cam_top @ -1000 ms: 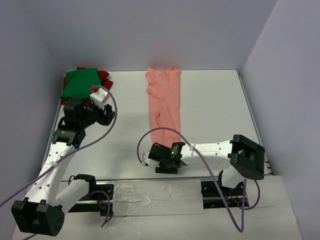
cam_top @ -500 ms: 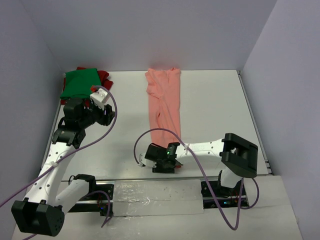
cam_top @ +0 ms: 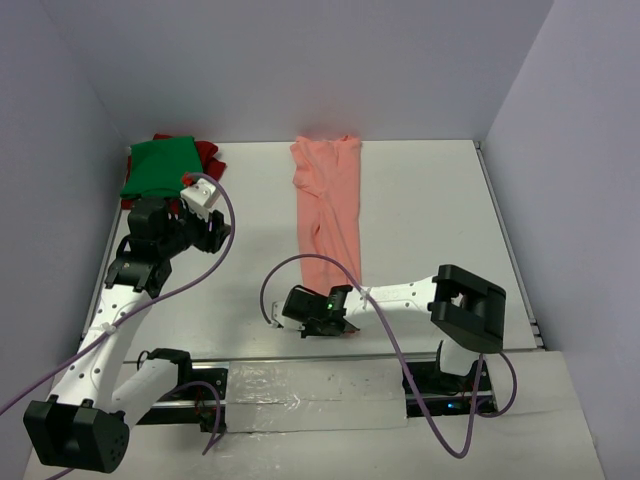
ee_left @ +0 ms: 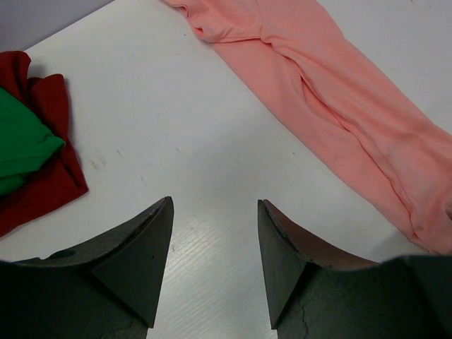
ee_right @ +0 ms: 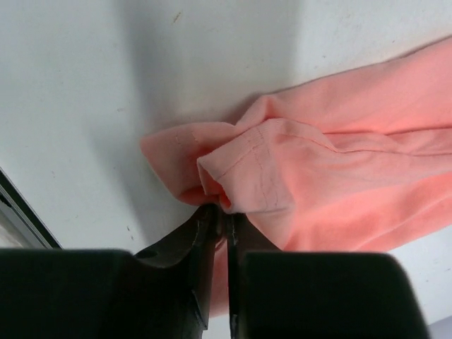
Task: Fold and stack the t-shirts
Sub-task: Grab the bottom of the folded rectangular tshirt with right arm
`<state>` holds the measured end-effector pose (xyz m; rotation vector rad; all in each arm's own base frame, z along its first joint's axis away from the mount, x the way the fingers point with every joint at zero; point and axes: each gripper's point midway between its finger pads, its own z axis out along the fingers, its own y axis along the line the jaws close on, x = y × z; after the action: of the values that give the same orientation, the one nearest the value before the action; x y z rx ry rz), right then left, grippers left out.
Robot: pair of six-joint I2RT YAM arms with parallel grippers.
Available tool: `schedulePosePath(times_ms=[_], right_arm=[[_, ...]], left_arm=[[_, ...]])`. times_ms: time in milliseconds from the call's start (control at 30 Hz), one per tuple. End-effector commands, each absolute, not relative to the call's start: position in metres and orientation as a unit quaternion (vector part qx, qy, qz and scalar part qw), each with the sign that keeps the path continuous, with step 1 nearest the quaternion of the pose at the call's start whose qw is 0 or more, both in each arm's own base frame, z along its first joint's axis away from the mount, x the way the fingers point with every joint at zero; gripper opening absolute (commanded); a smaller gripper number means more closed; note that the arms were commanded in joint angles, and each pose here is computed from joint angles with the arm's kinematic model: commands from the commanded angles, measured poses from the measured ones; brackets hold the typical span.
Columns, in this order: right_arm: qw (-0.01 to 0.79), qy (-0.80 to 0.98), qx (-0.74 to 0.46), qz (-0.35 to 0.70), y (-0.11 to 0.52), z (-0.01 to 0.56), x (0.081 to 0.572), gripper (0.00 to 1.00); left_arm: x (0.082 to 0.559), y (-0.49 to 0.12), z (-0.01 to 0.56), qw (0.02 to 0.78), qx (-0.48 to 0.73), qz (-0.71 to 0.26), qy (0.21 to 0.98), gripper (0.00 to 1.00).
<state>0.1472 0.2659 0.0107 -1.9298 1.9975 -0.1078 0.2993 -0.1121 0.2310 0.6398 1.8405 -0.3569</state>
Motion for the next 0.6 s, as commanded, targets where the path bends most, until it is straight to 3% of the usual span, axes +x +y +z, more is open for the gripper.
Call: schedulePosePath(times_ms=[0, 167, 567], right_arm=[[0.141, 0.713, -0.686, -0.038, 0.253, -0.009, 0.139, 0.13], [0.134, 0.717, -0.683, -0.028, 0.249, -0.004, 0.133, 0.0], [0.188, 0.711, -0.677, -0.009, 0.264, 0.049, 0.124, 0.0]], left_arm=[[0.303, -0.111, 0.24, 0.562, 0.275, -0.146, 0.766, 0.6], [0.302, -0.113, 0.242, 0.564, 0.277, -0.15, 0.763, 0.6], [0.295, -0.114, 0.252, 0.573, 0.28, -0.155, 0.755, 0.6]])
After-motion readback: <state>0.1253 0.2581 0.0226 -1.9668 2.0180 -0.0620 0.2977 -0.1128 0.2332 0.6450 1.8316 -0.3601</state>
